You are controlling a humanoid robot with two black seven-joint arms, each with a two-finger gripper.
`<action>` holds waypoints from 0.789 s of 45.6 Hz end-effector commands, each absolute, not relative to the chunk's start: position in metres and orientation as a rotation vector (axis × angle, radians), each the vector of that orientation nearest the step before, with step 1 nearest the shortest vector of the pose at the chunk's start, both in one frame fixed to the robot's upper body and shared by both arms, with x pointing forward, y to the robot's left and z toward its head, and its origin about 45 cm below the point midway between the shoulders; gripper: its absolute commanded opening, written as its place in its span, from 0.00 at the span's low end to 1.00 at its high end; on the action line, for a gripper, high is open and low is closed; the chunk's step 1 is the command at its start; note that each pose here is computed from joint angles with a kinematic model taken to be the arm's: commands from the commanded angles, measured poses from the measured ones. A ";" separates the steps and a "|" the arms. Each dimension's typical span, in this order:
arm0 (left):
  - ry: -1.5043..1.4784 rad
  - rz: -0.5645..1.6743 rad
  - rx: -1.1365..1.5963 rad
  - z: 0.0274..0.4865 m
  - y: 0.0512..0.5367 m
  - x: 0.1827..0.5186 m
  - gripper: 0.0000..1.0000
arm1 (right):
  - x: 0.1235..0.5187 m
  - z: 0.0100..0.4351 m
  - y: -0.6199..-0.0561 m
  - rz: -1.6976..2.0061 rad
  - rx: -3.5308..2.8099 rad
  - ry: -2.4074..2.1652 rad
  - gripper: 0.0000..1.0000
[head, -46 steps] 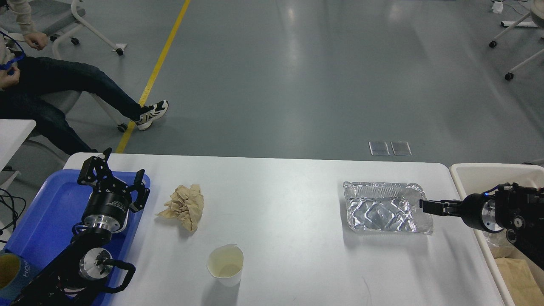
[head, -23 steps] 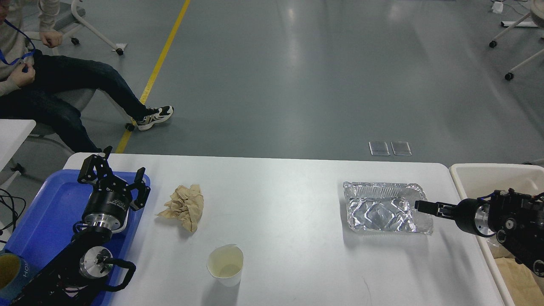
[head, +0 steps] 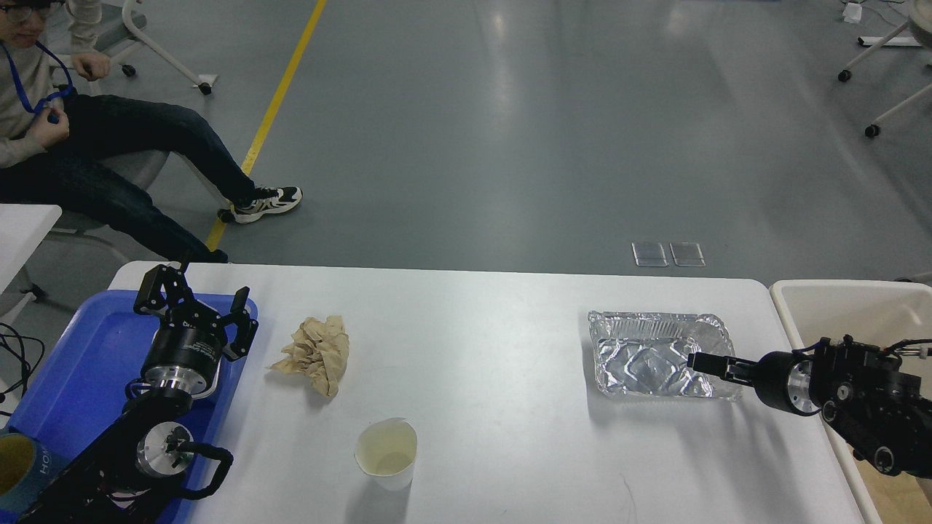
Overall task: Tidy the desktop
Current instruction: 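Grasp the foil tray edge nearest the right gripper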
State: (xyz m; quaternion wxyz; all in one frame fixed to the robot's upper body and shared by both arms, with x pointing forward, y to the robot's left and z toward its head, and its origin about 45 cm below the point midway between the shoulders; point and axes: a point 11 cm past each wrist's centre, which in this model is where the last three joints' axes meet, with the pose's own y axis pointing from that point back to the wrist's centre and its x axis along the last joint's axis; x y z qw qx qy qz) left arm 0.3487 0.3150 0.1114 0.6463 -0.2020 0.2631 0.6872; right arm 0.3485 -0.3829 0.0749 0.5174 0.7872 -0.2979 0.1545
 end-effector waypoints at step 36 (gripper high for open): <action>0.605 1.565 -0.463 0.109 0.313 0.347 0.96 | 0.347 0.057 -0.392 0.342 1.832 -0.701 0.12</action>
